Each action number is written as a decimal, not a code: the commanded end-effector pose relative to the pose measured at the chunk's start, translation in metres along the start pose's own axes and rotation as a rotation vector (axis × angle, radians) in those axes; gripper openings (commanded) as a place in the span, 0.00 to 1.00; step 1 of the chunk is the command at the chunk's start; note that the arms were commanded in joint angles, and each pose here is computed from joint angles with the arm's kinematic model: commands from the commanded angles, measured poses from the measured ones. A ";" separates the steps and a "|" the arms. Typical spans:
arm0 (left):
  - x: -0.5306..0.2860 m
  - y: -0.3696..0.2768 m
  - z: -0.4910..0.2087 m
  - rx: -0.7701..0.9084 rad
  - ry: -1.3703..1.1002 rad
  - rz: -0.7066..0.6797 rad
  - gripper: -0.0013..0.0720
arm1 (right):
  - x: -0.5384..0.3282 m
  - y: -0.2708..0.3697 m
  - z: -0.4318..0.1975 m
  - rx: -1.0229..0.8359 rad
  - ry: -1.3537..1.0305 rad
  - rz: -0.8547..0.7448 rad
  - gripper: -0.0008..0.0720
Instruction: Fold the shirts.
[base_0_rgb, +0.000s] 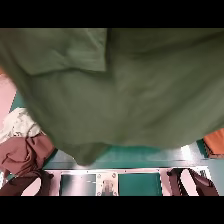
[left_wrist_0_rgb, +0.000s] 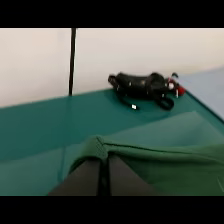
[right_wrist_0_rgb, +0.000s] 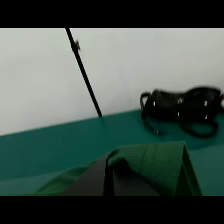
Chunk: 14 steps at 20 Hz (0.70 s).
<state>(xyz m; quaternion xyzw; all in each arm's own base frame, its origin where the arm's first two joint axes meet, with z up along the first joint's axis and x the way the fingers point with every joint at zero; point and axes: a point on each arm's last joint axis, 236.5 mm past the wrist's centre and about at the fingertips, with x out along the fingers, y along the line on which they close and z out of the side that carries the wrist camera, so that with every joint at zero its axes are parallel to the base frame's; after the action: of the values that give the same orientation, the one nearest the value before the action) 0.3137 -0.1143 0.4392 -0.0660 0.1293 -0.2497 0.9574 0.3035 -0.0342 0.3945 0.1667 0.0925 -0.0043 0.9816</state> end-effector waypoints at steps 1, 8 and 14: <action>0.082 0.051 -0.094 -0.130 0.240 0.008 0.05 | 0.076 -0.052 -0.110 0.164 0.272 0.015 0.03; 0.235 0.133 -0.304 -0.390 0.645 0.047 0.05 | 0.204 -0.139 -0.308 0.366 0.682 -0.056 0.03; 0.294 0.177 -0.330 -0.514 0.502 0.130 0.05 | 0.297 -0.153 -0.339 0.425 0.730 -0.014 0.03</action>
<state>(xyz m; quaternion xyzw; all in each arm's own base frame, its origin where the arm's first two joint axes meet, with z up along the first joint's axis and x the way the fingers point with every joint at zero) 0.5205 -0.1329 0.0455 -0.2005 0.4531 -0.1850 0.8487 0.4930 -0.0640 -0.0002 0.3423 0.4298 0.0184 0.8353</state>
